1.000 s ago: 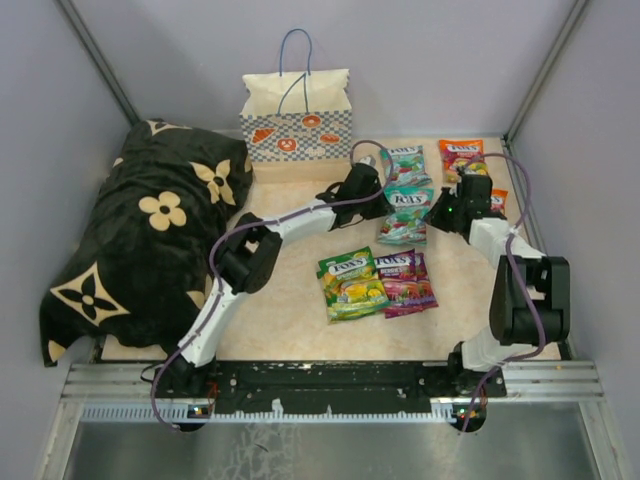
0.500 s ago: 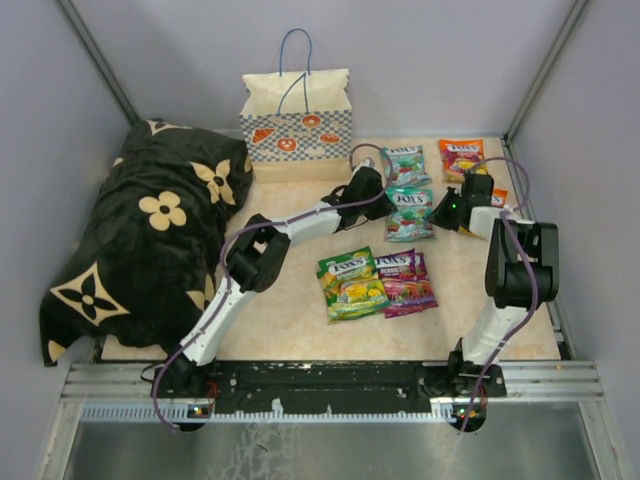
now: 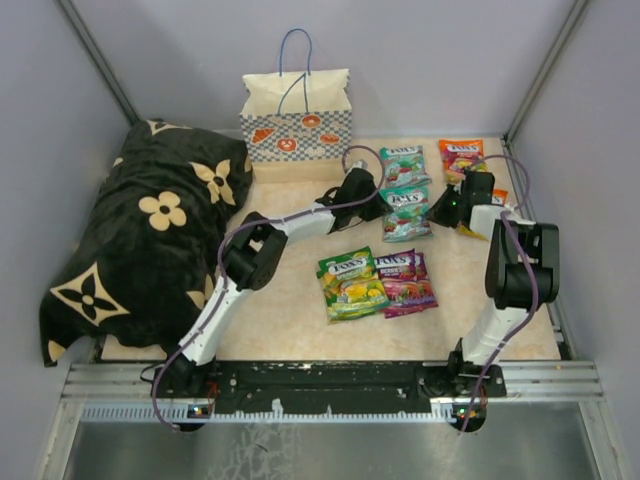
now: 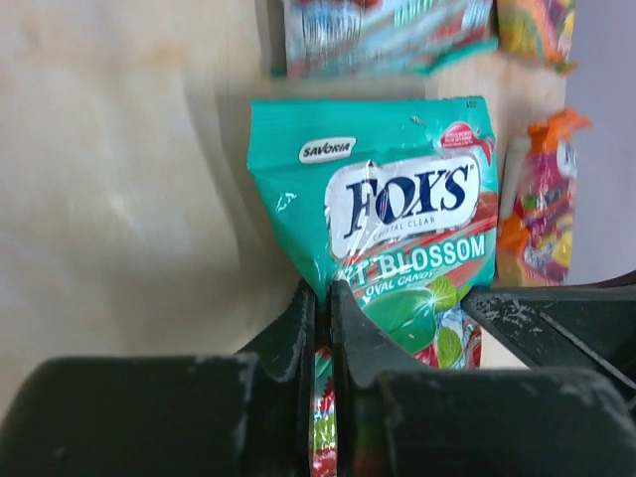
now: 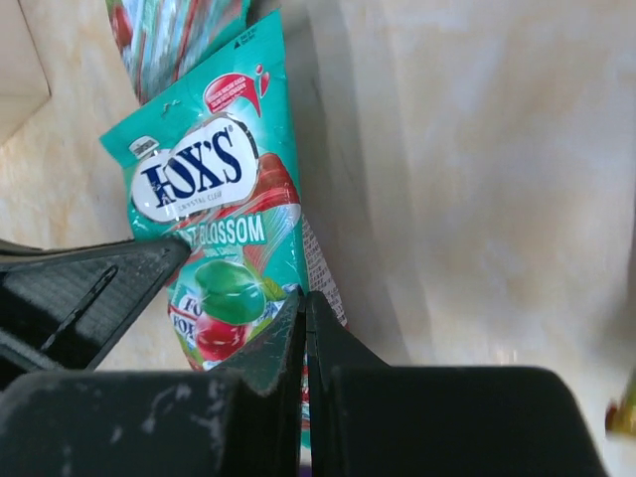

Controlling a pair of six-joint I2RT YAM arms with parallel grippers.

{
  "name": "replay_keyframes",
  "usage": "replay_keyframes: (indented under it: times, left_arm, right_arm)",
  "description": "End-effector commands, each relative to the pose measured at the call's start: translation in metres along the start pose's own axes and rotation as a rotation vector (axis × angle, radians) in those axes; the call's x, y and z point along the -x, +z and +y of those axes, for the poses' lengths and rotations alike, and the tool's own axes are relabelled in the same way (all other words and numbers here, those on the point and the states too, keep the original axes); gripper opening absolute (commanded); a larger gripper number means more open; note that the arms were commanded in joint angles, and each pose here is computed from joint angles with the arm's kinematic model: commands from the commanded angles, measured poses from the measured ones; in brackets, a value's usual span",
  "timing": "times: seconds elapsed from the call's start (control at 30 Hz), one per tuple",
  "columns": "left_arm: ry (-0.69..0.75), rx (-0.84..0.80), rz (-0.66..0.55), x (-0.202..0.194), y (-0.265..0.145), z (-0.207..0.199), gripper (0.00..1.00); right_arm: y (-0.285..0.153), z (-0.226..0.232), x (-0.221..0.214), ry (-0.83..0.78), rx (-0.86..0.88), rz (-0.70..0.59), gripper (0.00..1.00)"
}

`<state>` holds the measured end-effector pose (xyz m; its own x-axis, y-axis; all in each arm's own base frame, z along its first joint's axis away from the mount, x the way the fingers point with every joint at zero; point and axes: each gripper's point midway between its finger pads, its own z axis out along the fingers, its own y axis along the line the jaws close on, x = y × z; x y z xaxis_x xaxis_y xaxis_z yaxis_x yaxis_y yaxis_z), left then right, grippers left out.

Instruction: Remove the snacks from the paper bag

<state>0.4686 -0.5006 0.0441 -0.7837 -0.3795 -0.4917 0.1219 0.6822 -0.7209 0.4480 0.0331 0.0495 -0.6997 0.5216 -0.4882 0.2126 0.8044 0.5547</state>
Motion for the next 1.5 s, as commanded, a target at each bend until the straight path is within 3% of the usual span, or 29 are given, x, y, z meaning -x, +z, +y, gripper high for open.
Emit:
replay_keyframes:
  times: [0.0, 0.13, 0.2, 0.23, 0.3, 0.33, 0.4, 0.43, 0.53, 0.63, 0.83, 0.97, 1.07, 1.47]
  left_arm:
    - [-0.021, -0.087, 0.067, -0.029, -0.026, -0.029, 0.0]
    - [-0.016, -0.091, 0.078, -0.038, -0.023, -0.027, 0.0]
    - [0.016, -0.094, 0.055, -0.03, -0.022, -0.025, 0.01]
    - [0.045, -0.112, 0.035, -0.024, -0.024, -0.029, 0.07]
    - [0.125, -0.166, 0.0, -0.007, -0.034, -0.044, 0.42]
    - [0.16, -0.183, -0.017, 0.002, -0.041, -0.049, 0.63]
    - [0.229, -0.205, -0.053, 0.021, -0.058, -0.058, 0.97]
    - [0.275, -0.208, -0.063, 0.029, -0.067, -0.058, 0.99]
    - [0.347, -0.183, -0.069, 0.049, -0.104, -0.054, 1.0]
    - [0.337, -0.144, -0.037, 0.043, -0.148, -0.02, 0.98]
    - [0.293, -0.137, 0.043, -0.002, -0.231, 0.04, 0.75]
    - [0.263, -0.194, 0.138, -0.046, -0.265, 0.06, 0.65]
    - [0.215, -0.25, 0.199, -0.073, -0.277, 0.066, 0.56]
    - [0.077, -0.369, 0.268, -0.112, -0.279, 0.07, 0.48]
  right_arm:
    - [-0.037, 0.023, 0.016, -0.048, 0.037, -0.099, 0.0]
    - [-0.038, 0.02, 0.017, -0.056, 0.015, -0.095, 0.01]
    - [-0.036, 0.022, 0.017, -0.057, 0.028, -0.094, 0.15]
    - [-0.038, 0.024, 0.018, -0.058, 0.034, -0.097, 0.29]
    - [-0.044, 0.029, 0.025, -0.067, 0.036, -0.112, 0.58]
    - [-0.056, 0.038, 0.035, -0.082, 0.048, -0.147, 0.69]
    - [-0.076, 0.048, 0.048, -0.096, 0.043, -0.2, 0.88]
    - [-0.086, 0.051, 0.053, -0.102, 0.033, -0.229, 0.94]
    - [-0.118, 0.063, 0.056, -0.11, 0.043, -0.295, 0.97]
    - [-0.138, 0.086, 0.035, -0.168, 0.078, -0.306, 0.9]
    - [-0.118, 0.14, -0.073, -0.303, 0.292, -0.087, 0.64]
    - [-0.1, 0.136, -0.126, -0.362, 0.335, 0.027, 0.52]
    - [-0.088, 0.123, -0.141, -0.372, 0.311, 0.067, 0.45]
    - [-0.083, 0.104, -0.171, -0.383, 0.303, 0.151, 0.38]
